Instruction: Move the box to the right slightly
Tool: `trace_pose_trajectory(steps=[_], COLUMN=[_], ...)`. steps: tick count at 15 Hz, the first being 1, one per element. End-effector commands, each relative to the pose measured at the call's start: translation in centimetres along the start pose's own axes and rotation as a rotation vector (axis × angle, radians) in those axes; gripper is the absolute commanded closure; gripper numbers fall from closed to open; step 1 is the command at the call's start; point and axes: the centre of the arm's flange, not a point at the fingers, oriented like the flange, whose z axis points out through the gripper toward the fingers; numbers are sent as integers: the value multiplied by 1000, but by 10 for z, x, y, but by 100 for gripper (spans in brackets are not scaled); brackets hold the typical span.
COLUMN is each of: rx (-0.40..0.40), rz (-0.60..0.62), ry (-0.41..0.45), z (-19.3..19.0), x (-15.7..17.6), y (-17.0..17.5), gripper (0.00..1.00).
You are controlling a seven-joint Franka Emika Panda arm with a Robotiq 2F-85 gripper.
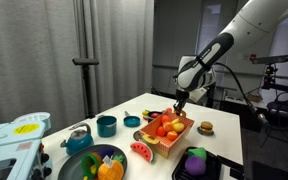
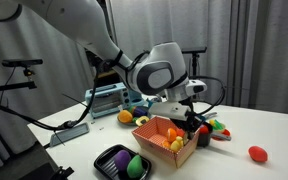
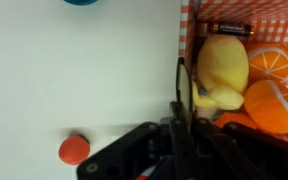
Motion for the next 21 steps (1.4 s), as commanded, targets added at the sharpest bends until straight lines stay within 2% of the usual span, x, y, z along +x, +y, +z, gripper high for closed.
trace_pose_trajectory(steps=[1,4,8,12,14,18,19,21], rx=[-48,-58,-44,-24,-3,-8,-16,-7], rz=[58,72,13,-106,-195,-254,-244,-265], ry=[-6,-23,-29,-74,-118,-102,-108,-103], z=[5,8,14,16,20,13,12,12], x=[8,7,2,-9,-15,-12,-11,-11], y=[21,26,22,20,-1,3,0,1], gripper=[96,96,96,96,96,96,59,52])
